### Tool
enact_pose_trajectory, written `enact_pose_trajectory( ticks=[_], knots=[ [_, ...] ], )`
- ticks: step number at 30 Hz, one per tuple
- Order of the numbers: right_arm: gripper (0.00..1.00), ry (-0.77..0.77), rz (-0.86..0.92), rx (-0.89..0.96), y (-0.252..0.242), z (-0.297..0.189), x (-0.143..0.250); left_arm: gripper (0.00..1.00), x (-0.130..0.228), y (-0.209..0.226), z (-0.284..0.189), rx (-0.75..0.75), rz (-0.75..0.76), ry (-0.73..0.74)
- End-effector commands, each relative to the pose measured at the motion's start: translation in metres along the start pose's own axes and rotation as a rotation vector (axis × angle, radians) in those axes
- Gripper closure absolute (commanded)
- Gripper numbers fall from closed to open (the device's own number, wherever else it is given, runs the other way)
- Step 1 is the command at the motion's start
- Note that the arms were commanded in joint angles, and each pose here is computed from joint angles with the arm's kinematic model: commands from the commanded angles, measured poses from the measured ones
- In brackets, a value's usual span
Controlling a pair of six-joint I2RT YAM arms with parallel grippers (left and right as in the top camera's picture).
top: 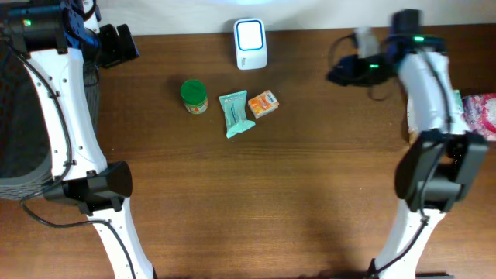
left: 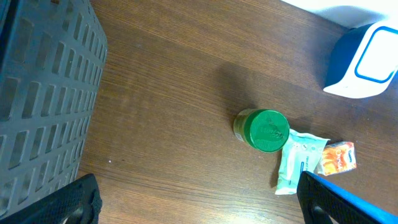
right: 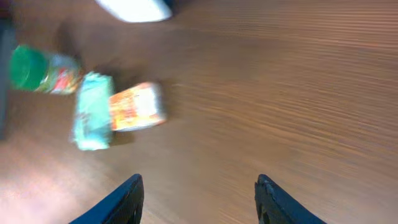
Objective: Scan the item barcode
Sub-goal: 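Carry the tube right and stand it near the tissue packs, then move the right gripper to the orange Kleenex pack and grasp it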
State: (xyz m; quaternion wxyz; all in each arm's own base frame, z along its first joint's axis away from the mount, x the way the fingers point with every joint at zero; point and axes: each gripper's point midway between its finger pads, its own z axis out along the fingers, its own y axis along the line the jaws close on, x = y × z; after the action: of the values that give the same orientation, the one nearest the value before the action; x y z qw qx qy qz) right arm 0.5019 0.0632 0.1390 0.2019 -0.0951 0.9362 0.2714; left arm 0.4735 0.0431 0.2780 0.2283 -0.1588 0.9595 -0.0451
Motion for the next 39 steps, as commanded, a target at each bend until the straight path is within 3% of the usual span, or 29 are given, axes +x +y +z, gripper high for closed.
enact_pose_trajectory(
  ticks=[1, 2, 4, 5, 8, 12, 16, 21, 24, 31, 32, 33, 36, 38, 39],
  knots=[
    [0.48, 0.056, 0.146, 0.137, 0.033, 0.038, 0.004, 0.01, -0.004, 0.001, -0.019, -0.001, -0.003, -0.047],
    [0.44, 0.069, 0.285, 0.239, 0.031, 0.055, 0.012, 0.01, -0.004, 0.001, -0.019, -0.001, -0.002, -0.047],
    [0.13, 0.099, 0.434, 0.288, 0.039, 0.082, 0.027, 0.01, -0.004, 0.001, -0.019, -0.001, -0.002, -0.047],
    [0.04, 0.114, 0.501, 0.294, 0.042, 0.093, 0.034, 0.01, -0.004, 0.001, -0.019, -0.001, -0.002, -0.047],
    [0.0, 0.131, 0.707, 0.255, 0.05, 0.12, 0.05, 0.01, -0.004, 0.001, -0.019, -0.001, -0.003, -0.047],
    [0.27, 0.139, 0.801, 0.152, 0.064, 0.143, 0.058, 0.01, -0.004, 0.001, -0.019, -0.001, -0.002, -0.047],
    [0.36, 0.112, 0.917, 0.136, 0.06, 0.168, 0.074, 0.01, -0.004, 0.001, -0.019, -0.001, -0.002, -0.047],
    [0.47, 0.082, 0.862, 0.098, 0.074, 0.185, 0.075, 0.01, -0.004, 0.001, -0.019, -0.001, -0.002, -0.047],
    [0.61, 0.053, 0.867, 0.124, 0.072, 0.186, 0.072, 0.01, -0.004, 0.001, -0.019, -0.001, -0.002, -0.047],
    [0.69, 0.001, 0.853, 0.216, 0.054, 0.184, 0.071, 0.01, -0.004, 0.001, -0.019, -0.001, -0.002, -0.047],
    [0.87, 0.004, 0.825, 0.216, 0.054, 0.184, 0.071, 0.01, -0.004, 0.001, -0.019, -0.001, -0.002, -0.047],
    [0.96, 0.012, 0.796, 0.207, 0.056, 0.184, 0.072, 0.01, -0.004, 0.001, -0.019, -0.001, -0.002, -0.047],
    [0.96, 0.059, 0.629, 0.143, 0.066, 0.185, 0.073, 0.01, -0.004, 0.001, -0.019, -0.001, -0.002, -0.047],
    [0.96, 0.115, 0.365, -0.075, 0.102, 0.176, 0.063, 0.01, -0.004, 0.001, -0.019, -0.001, -0.002, -0.047],
    [0.96, 0.117, 0.324, -0.128, 0.11, 0.171, 0.059, 0.01, -0.004, 0.001, -0.019, -0.001, -0.002, -0.047]
  ],
)
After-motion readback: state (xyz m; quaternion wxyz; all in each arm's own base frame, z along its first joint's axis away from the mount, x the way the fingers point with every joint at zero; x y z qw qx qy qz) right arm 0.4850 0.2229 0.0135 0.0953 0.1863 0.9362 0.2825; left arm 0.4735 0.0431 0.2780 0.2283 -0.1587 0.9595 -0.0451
